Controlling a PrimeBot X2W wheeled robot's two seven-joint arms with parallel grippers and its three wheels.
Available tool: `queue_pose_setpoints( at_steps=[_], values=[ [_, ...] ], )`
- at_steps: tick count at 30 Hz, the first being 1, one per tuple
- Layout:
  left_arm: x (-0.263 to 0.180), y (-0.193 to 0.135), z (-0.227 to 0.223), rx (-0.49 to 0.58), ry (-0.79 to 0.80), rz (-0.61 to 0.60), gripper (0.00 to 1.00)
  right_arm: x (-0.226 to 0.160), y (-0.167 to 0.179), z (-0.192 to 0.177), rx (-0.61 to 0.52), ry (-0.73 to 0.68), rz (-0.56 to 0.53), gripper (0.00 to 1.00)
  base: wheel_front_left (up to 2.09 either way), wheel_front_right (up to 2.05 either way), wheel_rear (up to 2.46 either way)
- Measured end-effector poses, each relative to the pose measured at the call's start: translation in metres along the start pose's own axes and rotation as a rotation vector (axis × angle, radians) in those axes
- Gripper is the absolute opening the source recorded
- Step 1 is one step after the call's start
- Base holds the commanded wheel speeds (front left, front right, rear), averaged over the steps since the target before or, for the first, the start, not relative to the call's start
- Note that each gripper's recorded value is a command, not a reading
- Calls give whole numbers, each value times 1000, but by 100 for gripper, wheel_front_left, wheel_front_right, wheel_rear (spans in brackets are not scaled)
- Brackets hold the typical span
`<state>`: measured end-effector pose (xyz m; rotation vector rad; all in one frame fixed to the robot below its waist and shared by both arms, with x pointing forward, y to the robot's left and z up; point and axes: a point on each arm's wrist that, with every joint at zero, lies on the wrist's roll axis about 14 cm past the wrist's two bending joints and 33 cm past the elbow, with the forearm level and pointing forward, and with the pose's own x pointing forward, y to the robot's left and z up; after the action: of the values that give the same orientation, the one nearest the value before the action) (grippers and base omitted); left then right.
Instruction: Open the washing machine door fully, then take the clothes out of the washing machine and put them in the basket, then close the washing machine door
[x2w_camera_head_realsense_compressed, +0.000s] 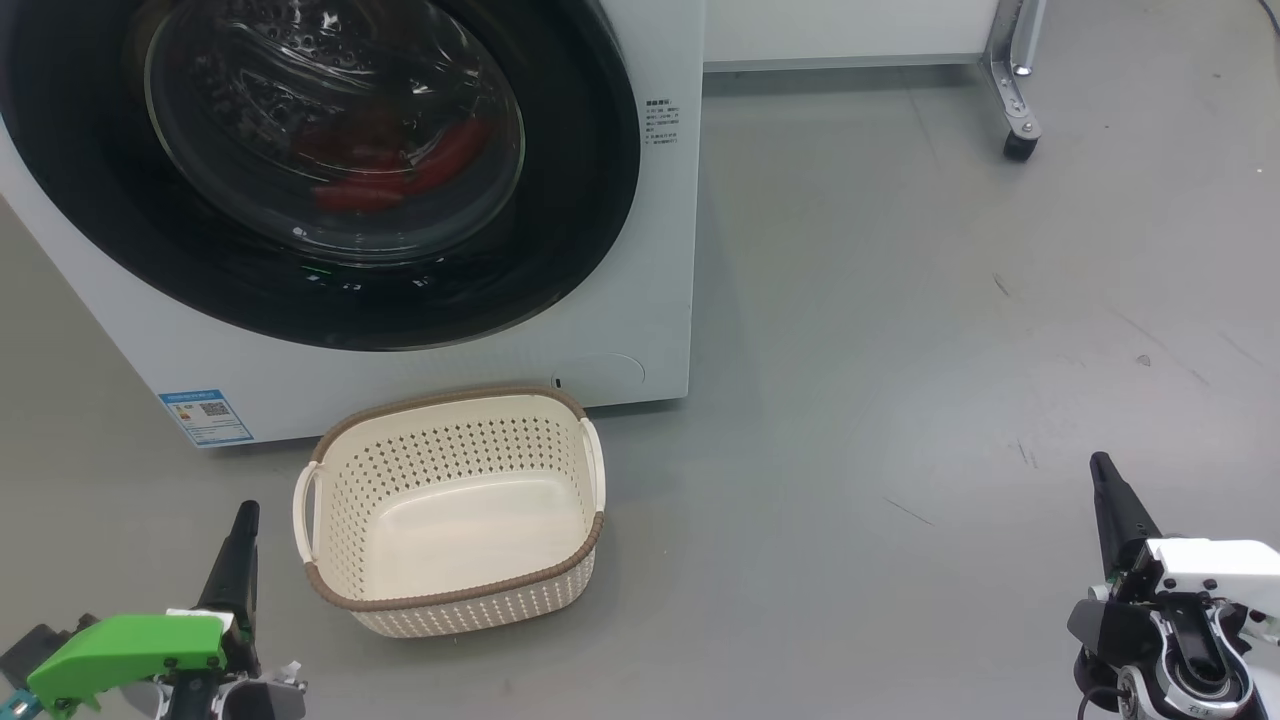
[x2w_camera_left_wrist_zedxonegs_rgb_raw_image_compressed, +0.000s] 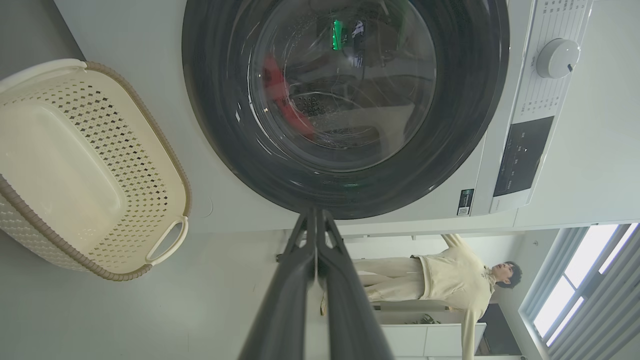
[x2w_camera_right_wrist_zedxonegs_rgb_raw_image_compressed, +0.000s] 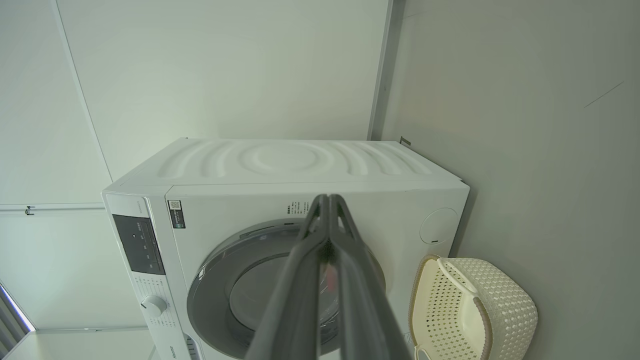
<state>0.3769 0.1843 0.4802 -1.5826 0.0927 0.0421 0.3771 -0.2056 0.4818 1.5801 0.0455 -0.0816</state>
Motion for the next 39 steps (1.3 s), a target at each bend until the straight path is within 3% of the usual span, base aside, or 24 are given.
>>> queue_pose_setpoints(
  at_steps=[39],
  values=[
    [0,0,0,0,0,0,0,0,0,0,0,0,0,0,0,0,0]
  ],
)
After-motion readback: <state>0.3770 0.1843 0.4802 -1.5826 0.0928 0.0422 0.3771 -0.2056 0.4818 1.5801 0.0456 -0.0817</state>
